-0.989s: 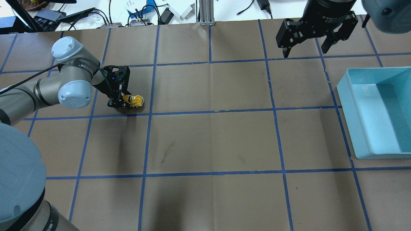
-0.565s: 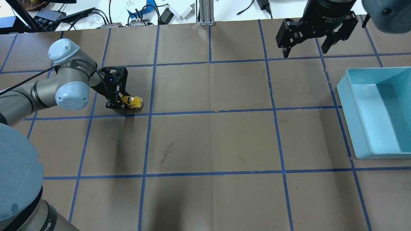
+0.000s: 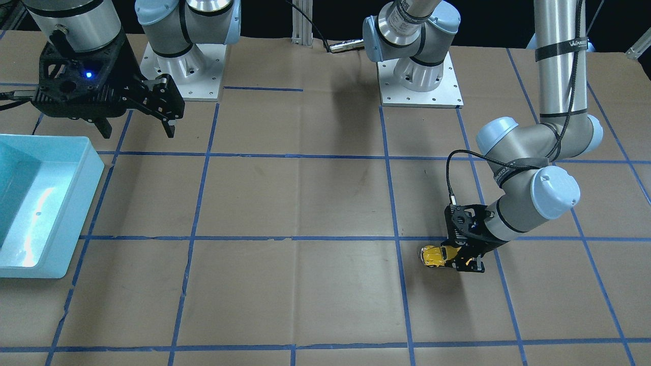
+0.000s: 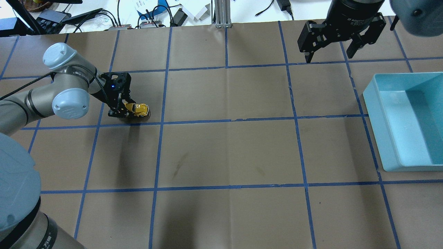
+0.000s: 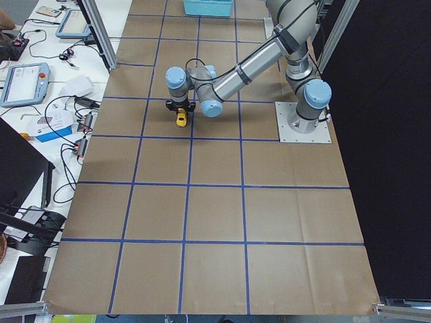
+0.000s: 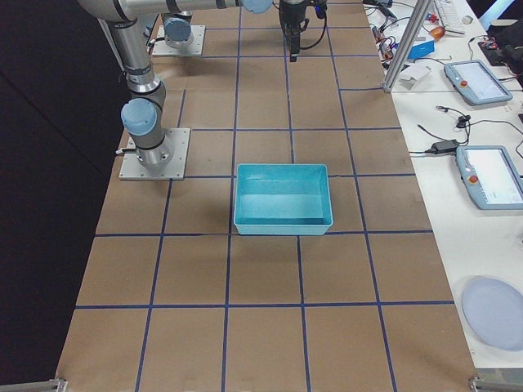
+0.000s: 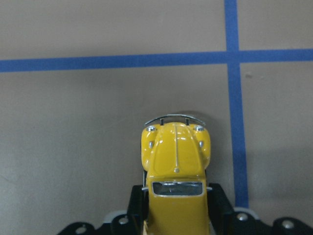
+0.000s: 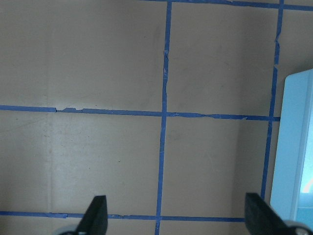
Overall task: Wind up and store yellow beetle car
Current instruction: 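Keep dragging the car backward along the table with the left gripper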
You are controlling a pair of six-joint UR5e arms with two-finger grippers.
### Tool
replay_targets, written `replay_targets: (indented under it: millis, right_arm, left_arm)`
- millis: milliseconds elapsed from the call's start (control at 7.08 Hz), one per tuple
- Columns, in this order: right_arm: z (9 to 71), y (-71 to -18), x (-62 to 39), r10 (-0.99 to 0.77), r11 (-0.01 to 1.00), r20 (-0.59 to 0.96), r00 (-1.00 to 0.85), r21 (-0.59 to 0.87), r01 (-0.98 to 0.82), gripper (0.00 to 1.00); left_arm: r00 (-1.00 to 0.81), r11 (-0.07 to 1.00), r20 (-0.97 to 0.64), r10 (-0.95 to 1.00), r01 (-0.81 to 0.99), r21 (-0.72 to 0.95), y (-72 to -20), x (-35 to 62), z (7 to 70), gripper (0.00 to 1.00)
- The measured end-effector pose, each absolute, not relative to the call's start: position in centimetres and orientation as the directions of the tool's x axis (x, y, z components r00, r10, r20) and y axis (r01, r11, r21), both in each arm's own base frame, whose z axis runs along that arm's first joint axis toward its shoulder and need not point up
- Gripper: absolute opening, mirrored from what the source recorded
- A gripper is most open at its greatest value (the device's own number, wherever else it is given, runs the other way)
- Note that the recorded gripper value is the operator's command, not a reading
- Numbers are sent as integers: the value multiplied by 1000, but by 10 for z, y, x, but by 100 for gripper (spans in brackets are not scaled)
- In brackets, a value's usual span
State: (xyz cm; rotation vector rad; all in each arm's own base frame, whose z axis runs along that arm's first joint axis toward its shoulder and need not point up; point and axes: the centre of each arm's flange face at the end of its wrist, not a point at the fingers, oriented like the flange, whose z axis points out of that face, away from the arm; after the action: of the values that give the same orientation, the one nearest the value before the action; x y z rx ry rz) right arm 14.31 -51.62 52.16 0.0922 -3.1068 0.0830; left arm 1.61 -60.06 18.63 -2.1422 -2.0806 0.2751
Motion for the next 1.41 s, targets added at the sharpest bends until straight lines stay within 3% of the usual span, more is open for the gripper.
replay_targets:
  millis: [1413]
  right_arm:
    - [522,-516,143,-59,997,34,-998,-52,-61,100]
  left_arm:
    - [17,-35,-63,998,956,-291,-594,63,183,34]
